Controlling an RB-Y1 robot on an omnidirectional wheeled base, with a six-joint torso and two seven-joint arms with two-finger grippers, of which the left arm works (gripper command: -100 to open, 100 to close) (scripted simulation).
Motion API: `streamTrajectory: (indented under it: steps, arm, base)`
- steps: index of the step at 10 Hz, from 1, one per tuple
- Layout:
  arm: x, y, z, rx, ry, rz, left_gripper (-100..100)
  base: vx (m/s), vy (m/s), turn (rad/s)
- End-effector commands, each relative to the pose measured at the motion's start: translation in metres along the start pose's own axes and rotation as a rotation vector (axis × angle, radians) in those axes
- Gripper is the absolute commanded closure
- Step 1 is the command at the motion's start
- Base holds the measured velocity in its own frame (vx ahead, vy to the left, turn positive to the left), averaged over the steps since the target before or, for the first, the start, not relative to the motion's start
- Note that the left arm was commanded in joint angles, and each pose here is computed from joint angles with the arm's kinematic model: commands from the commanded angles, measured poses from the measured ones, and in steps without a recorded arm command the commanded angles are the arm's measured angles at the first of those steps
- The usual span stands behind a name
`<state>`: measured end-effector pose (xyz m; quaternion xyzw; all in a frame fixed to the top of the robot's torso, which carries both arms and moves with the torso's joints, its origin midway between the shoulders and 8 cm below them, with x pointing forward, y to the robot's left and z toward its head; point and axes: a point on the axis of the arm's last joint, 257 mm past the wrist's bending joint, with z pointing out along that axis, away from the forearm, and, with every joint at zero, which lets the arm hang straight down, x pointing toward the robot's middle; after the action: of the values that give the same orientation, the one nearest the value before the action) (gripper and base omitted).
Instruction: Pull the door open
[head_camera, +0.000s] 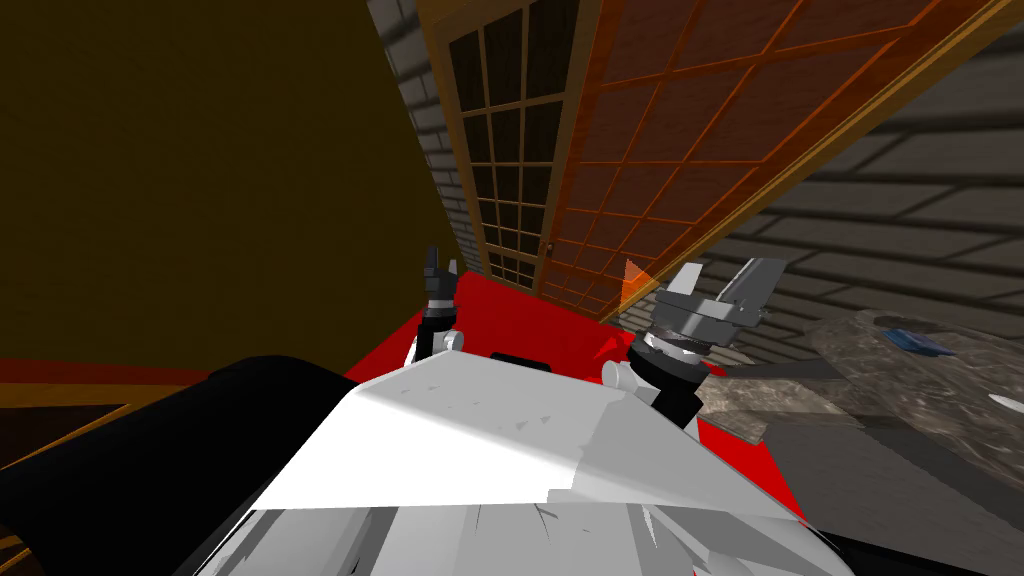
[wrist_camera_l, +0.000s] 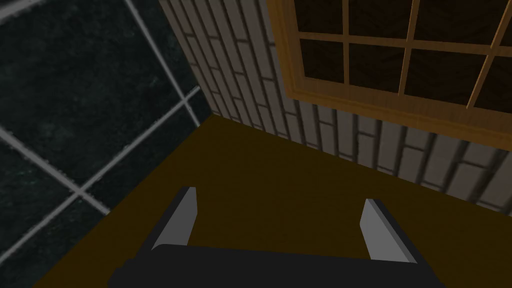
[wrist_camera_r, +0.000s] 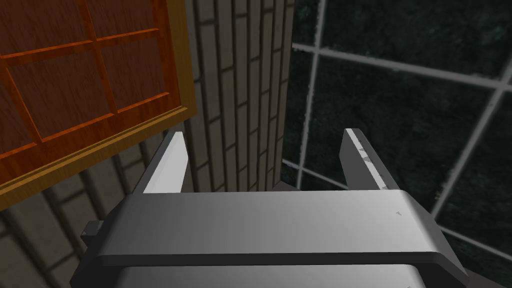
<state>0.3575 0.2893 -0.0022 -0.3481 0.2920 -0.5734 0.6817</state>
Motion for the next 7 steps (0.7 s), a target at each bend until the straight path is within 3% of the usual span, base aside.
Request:
streamTrajectory:
  steps: [1, 7]
  arm:
    - [0.0, 0.013, -0.0026, -0.017, 0.01, 0.05, -100]
    - [-0.003, 0.05, -0.0118, -0.068, 0.039, 0.198, -100]
  base:
    - [0.08, -0.022, -0.062]
    - [0.108, -0.019, -0.061]
